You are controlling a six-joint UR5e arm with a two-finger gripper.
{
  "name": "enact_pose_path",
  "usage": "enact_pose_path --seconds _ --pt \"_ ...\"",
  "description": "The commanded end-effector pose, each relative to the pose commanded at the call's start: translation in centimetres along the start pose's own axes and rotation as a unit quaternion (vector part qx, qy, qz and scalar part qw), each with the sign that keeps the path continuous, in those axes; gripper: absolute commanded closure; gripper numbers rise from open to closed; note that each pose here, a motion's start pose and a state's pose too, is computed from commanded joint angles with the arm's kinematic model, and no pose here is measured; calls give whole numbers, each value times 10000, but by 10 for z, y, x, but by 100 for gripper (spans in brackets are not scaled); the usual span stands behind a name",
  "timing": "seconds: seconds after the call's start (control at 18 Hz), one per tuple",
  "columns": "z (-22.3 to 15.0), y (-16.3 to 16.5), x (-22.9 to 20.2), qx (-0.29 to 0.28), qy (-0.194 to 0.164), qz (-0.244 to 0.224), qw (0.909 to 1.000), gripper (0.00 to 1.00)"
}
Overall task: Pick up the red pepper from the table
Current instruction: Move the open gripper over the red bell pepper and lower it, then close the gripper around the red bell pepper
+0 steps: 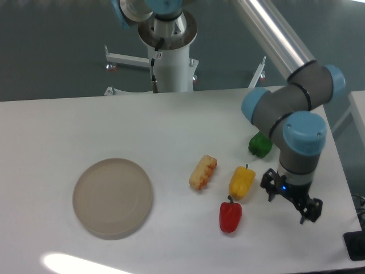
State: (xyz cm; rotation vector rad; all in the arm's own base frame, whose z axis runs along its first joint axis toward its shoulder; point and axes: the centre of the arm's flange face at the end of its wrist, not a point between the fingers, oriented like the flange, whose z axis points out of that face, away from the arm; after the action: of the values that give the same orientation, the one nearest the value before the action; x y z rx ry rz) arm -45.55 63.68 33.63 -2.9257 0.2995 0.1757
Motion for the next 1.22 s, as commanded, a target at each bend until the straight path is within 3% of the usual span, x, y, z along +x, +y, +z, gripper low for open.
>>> enact_pose_path --seconds 0.33,0.78,1.22 --pt "20 0 25 193 475 -1224 9912 0" --pt "47 -21 39 331 475 -1614 9852 0" --pt "67 -28 58 193 590 -1598 9852 0"
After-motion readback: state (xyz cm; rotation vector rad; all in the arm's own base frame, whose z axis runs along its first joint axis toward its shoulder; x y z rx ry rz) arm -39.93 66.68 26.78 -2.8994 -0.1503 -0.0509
